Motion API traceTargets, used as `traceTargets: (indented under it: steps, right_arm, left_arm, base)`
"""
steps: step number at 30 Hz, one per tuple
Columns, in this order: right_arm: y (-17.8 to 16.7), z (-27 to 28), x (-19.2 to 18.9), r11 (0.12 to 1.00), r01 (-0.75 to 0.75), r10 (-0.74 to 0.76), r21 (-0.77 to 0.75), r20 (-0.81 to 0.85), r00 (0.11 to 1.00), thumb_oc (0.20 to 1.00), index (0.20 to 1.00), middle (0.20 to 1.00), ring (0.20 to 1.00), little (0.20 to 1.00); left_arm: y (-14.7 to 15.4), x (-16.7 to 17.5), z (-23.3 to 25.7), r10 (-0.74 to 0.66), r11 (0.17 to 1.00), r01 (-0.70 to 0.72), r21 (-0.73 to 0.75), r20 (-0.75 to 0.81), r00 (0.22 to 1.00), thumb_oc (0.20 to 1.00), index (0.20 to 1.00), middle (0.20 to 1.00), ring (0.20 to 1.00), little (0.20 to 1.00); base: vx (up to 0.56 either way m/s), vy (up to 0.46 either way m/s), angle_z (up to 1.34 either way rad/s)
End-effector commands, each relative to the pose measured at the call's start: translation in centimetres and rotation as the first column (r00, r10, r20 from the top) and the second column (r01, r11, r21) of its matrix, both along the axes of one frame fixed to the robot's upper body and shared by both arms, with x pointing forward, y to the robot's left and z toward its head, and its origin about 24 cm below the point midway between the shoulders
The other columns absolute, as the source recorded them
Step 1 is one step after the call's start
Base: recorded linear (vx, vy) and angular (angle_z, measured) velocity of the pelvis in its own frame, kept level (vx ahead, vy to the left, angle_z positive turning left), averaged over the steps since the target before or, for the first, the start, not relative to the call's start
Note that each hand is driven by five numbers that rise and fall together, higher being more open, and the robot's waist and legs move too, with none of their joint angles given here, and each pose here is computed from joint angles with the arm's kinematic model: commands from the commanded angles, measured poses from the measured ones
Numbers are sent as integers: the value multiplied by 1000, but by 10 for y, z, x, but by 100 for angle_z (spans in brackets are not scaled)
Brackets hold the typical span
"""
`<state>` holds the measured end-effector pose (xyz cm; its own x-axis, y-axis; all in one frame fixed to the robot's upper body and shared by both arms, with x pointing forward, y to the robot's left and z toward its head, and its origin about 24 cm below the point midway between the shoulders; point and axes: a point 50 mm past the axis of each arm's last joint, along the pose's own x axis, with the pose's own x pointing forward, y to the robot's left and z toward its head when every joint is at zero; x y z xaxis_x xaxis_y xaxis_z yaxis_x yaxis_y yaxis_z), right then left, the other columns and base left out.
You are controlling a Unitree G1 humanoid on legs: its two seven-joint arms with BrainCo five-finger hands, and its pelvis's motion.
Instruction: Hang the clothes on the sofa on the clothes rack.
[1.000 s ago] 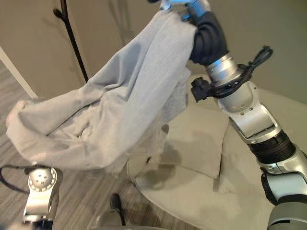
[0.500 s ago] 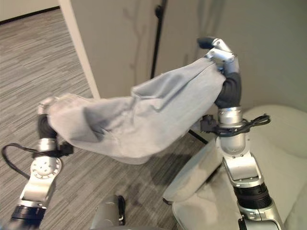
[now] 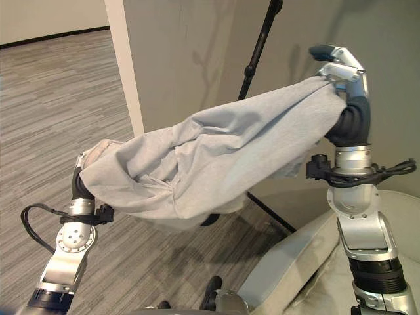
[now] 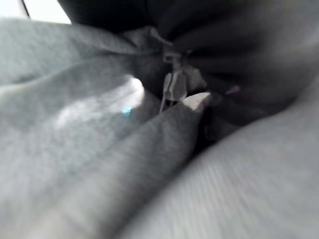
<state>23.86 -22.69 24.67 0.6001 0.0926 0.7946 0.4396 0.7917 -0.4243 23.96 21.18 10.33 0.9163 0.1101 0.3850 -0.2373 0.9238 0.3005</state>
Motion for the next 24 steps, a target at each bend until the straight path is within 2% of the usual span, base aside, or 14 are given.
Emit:
traceTargets:
  steps: [1, 5, 8, 12, 14, 15, 16, 17, 18, 20, 22, 23, 24]
  right_arm:
    - [-8, 17, -7, 999, 29, -30, 14, 104, 994, 200, 200, 200, 200, 200]
    - [-6, 26, -7, 1000, 10, -9, -4, 133, 991, 200, 200, 200, 200, 200]
    - [-9, 27, 0, 998, 54, -52, -16, 125, 991, 200, 200, 200, 200, 200]
    - [-11, 27, 8, 988, 132, -121, -76, 126, 985, 200, 200, 200, 200, 200]
    - [-12, 27, 16, 986, 149, -139, -69, 129, 982, 200, 200, 200, 200, 200]
    - [-12, 27, 16, 987, 148, -138, -69, 131, 982, 200, 200, 200, 200, 200]
    - [-8, 31, 22, 983, 166, -153, -73, 158, 976, 200, 200, 200, 200, 200]
    - [-7, 32, 24, 979, 181, -165, -89, 169, 972, 200, 200, 200, 200, 200]
    - [-7, 34, 25, 979, 183, -166, -87, 177, 970, 200, 200, 200, 200, 200]
    - [-14, 46, 38, 940, 321, -288, -116, 240, 927, 200, 200, 200, 200, 200]
    - [-17, 49, 38, 929, 352, -316, -111, 255, 914, 200, 200, 200, 200, 200]
    - [-25, 52, 45, 894, 436, -398, -107, 262, 879, 200, 200, 200, 200, 200]
    - [-25, 53, 46, 893, 438, -400, -105, 264, 878, 200, 200, 200, 200, 200]
  left_arm:
    - [-8, 0, 29, -63, 998, 58, 35, 146, 987, 200, 200, 200, 200, 200]
    - [-13, -1, 34, -99, 995, 98, 15, 177, 979, 200, 200, 200, 200, 200]
    - [-11, 3, 37, -74, 997, 67, 40, 192, 979, 200, 200, 200, 200, 200]
    - [7, 6, 60, 73, 977, -131, 166, 316, 946, 200, 200, 200, 200, 200]
    - [17, 9, 80, 151, 939, -264, 220, 426, 892, 200, 200, 200, 200, 200]
    - [17, 9, 80, 152, 939, -265, 219, 427, 891, 200, 200, 200, 200, 200]
    - [32, 13, 103, 240, 879, -416, 234, 537, 809, 200, 200, 200, 200, 200]
    - [38, 16, 118, 271, 841, -487, 236, 596, 756, 200, 200, 200, 200, 200]
    - [38, 17, 119, 273, 838, -493, 233, 603, 750, 200, 200, 200, 200, 200]
    - [46, 30, 159, 307, 736, -639, 224, 731, 610, 200, 200, 200, 200, 200]
    - [46, 35, 166, 314, 714, -664, 221, 747, 586, 200, 200, 200, 200, 200]
    - [47, 46, 171, 305, 676, -684, 273, 741, 598, 200, 200, 200, 200, 200]
    - [47, 47, 171, 305, 676, -685, 272, 743, 596, 200, 200, 200, 200, 200]
  base:
    - [178, -64, -20]
    - [86, -129, -21]
    - [162, -85, -15]
    - [126, 156, -16]
    - [213, 204, -29]
    - [295, 276, -19]
    - [311, 287, -23]
    - [293, 291, -14]
    - [305, 247, -14]
    - [367, 363, -48]
    - [272, 322, -47]
    - [291, 334, -33]
    - [328, 457, -19]
